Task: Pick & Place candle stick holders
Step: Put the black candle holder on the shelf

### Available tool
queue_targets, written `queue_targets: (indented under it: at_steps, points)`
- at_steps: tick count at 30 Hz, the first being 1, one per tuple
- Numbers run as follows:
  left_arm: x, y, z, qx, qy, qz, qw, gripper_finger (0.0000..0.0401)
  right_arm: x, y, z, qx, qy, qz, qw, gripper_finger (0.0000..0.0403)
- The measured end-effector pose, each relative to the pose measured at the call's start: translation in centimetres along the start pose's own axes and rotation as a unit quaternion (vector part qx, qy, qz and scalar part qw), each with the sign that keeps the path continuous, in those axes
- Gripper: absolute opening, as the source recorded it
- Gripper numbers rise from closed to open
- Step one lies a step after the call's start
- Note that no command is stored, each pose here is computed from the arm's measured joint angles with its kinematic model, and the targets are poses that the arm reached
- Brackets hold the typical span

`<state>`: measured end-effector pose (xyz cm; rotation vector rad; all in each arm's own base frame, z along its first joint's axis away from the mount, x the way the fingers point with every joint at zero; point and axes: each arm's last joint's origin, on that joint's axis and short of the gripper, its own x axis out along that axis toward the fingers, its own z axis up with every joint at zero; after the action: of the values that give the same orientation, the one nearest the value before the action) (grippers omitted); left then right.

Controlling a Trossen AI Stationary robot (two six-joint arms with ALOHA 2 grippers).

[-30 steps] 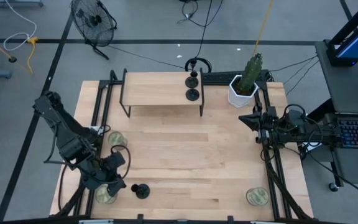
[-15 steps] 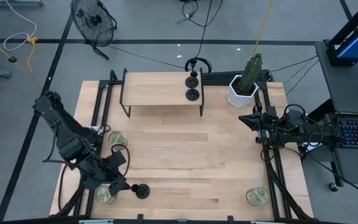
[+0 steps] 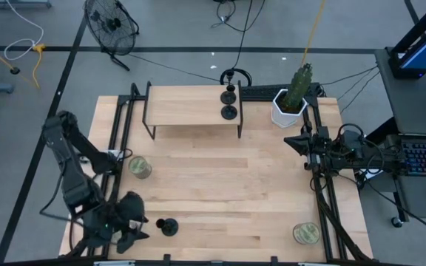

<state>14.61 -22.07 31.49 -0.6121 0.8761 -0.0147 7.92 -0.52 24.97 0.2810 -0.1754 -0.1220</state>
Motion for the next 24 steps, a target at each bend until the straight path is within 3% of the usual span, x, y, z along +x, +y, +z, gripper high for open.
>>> queue_targets:
  at_steps: [3, 11, 18, 24]
  points:
    - [0.9, -0.3, -1.1, 0.023, -0.037, 0.023, 0.999, 0.0269, 0.0, 0.0, 0.0, 0.0, 0.0, 0.0, 1.0, 0.0]
    - [2.8, -0.4, -4.4, 0.053, -0.015, 0.069, 0.996, 0.0269, 0.0, 0.0, 0.0, -0.001, 0.0, 0.0, 1.0, 0.0]
    - [3.7, -0.1, -4.7, 0.069, -0.08, 0.104, 0.989, 0.0269, 0.0, 0.0, 0.0, 0.0, 0.0, 0.0, 1.0, 0.0]
    - [4.3, 0.0, -5.1, 0.076, -0.071, 0.118, 0.988, 0.0269, 0.0, 0.0, 0.1, 0.002, -0.004, 0.001, 1.0, 0.0]
